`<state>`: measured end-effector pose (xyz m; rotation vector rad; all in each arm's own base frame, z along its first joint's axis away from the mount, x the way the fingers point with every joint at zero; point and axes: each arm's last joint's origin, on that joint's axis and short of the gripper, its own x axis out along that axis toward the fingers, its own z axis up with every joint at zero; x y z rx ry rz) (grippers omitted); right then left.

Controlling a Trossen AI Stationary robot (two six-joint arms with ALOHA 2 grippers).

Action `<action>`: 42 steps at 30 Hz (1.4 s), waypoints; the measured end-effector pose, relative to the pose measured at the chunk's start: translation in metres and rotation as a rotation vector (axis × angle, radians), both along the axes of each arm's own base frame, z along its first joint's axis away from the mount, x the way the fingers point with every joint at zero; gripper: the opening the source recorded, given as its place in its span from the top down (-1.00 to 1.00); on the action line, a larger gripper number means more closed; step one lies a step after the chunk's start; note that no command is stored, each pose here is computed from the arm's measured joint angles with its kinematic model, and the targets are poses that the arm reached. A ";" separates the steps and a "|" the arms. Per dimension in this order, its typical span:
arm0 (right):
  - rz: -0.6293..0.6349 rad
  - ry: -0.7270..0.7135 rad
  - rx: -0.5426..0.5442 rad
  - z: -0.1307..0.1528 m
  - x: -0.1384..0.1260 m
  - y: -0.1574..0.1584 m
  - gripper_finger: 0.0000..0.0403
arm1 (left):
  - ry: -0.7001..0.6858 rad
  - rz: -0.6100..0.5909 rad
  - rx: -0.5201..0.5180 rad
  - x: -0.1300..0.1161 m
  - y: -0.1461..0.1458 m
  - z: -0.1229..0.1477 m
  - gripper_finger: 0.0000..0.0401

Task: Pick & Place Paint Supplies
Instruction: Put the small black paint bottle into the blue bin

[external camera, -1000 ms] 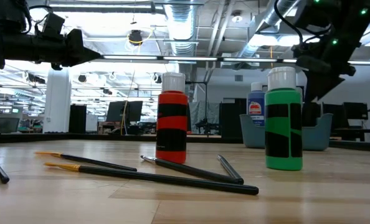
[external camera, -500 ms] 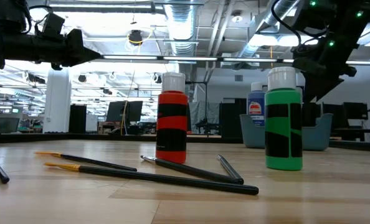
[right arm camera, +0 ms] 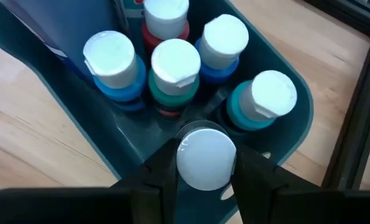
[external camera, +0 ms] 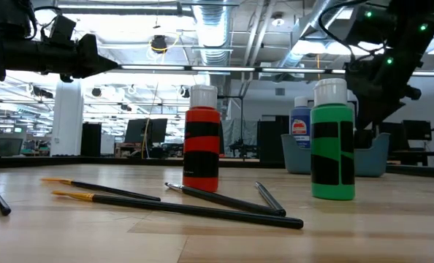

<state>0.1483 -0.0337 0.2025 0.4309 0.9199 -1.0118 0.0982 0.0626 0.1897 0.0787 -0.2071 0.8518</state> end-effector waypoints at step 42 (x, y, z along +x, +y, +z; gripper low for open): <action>0.007 -0.003 -0.035 -0.014 -0.001 -0.009 0.29 | 0.000 0.000 0.000 0.000 0.000 0.000 0.96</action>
